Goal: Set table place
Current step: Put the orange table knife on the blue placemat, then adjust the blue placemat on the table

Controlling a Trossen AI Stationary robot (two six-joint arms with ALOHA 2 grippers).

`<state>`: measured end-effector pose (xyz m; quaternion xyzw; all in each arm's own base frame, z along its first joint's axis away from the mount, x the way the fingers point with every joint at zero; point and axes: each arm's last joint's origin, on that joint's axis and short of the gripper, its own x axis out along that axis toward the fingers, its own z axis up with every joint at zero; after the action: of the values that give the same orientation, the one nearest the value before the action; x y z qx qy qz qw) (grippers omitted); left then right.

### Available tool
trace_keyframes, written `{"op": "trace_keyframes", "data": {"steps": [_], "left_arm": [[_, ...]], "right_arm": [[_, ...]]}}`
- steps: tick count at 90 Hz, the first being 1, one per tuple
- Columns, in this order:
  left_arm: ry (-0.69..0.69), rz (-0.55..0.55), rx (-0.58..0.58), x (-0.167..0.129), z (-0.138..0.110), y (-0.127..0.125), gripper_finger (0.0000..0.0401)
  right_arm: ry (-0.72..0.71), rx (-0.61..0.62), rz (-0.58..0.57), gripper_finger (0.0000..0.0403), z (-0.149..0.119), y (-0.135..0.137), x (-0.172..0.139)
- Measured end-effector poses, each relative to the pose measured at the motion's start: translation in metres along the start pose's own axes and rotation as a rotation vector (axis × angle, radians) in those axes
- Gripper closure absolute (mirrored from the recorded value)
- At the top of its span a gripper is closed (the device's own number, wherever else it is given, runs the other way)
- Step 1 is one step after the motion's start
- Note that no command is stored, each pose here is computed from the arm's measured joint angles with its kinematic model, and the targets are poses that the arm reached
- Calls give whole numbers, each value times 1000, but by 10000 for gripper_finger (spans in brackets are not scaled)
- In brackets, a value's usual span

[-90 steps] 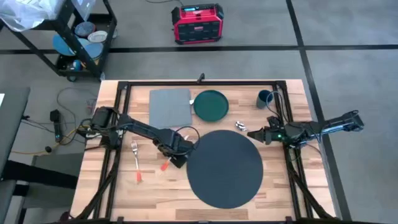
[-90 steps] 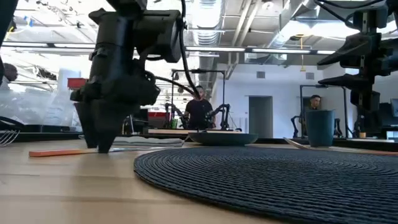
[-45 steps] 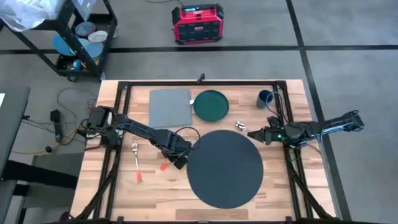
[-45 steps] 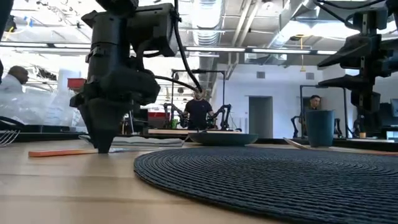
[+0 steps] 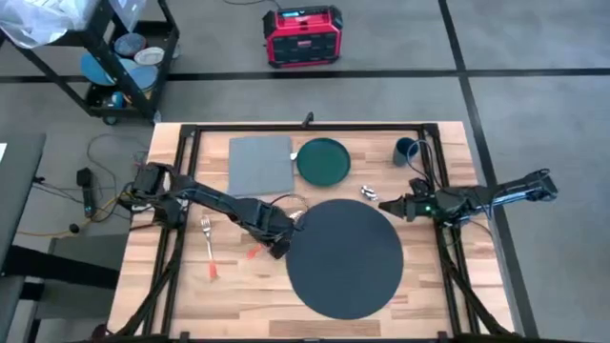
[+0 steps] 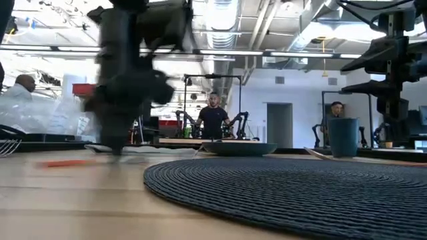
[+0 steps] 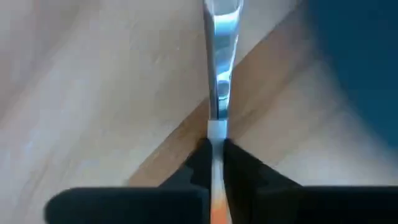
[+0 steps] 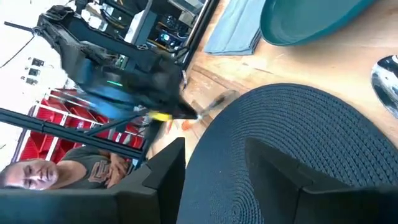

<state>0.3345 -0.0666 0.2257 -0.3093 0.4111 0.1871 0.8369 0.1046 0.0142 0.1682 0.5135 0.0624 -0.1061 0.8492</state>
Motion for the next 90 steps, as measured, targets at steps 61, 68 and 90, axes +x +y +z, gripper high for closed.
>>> {"op": "trace_keyframes", "data": {"steps": [61, 68, 90], "left_arm": [[101, 21, -33, 32, -27, -2, 360], [89, 18, -20, 41, -28, 0, 361], [-72, -183, -47, 36, -10, -19, 361]], "right_arm": [[4, 15, -15, 250, -1, -1, 0], [6, 20, -13, 250, -1, -1, 0], [104, 3, -51, 255, -6, -6, 2]]}}
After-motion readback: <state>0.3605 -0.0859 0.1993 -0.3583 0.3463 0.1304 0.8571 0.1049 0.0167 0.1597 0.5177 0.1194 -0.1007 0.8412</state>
